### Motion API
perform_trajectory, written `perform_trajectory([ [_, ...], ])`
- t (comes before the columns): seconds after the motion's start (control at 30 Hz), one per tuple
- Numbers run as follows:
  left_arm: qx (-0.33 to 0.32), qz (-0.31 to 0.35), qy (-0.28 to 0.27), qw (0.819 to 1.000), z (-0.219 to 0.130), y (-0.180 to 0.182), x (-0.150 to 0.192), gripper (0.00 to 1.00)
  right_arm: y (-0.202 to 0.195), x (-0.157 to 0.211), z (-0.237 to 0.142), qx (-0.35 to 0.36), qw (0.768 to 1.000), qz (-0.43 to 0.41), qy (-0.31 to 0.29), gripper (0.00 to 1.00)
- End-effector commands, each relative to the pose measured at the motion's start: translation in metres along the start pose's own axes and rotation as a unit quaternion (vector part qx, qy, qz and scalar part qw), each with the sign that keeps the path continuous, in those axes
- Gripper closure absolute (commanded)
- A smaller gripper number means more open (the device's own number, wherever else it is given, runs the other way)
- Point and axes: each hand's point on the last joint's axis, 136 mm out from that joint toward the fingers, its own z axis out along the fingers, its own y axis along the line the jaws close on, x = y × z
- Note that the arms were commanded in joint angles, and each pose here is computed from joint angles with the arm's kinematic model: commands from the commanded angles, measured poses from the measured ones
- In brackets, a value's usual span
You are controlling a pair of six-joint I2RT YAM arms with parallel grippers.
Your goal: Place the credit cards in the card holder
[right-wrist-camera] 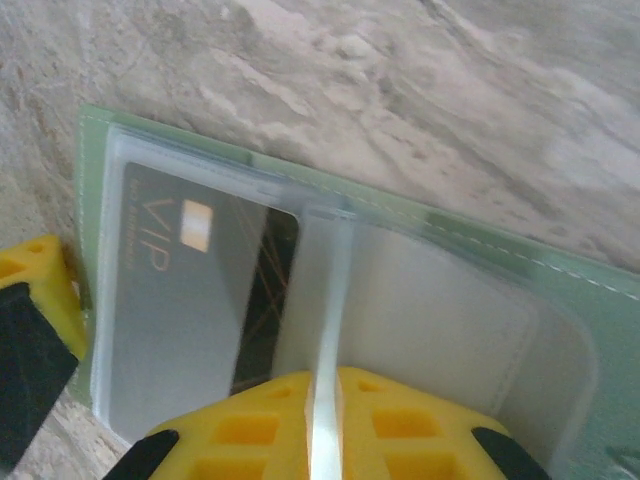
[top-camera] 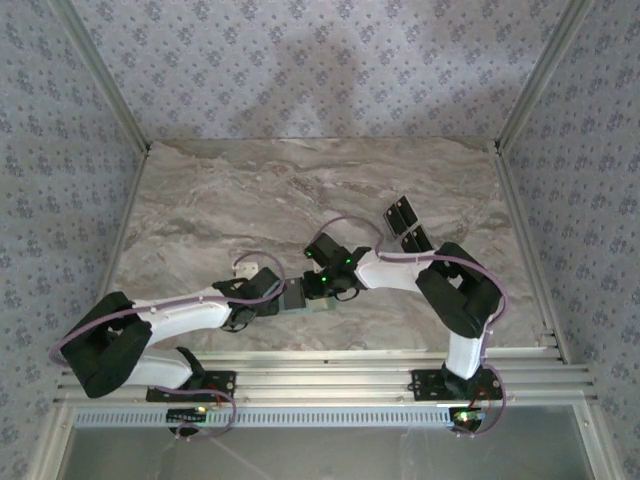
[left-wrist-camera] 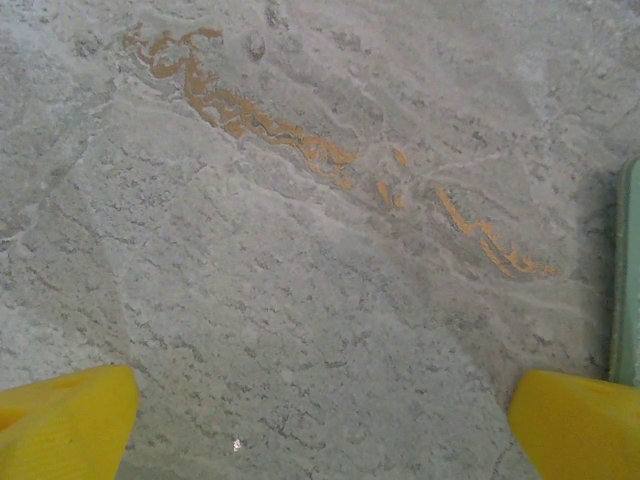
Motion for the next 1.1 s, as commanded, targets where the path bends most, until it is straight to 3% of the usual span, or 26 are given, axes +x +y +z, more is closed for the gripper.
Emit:
perform_trajectory([
  [0.0, 0.012, 0.009, 0.016, 1.000, 0.007, -0.009, 0.007, 0.00, -0.019, 0.008, -0.009, 0.013, 1.000, 0.018, 0.001, 0.84],
  [0.2, 0.013, 0.009, 0.013, 1.000, 0.006, -0.011, 0.005, 0.00, -0.034, 0.014, -0.013, 0.022, 0.999, 0.029, 0.002, 0.84],
  [0.5, 0.014, 0.011, 0.013, 1.000, 0.006, -0.012, 0.004, 0.00, -0.002, -0.011, -0.032, -0.001, 1.000, 0.000, -0.027, 0.84],
  [1.07, 0.015, 0.013, 0.014, 1.000, 0.008, -0.012, 0.006, 0.00, 0.003, -0.006, 0.004, -0.002, 1.000, 0.003, 0.005, 0.86],
])
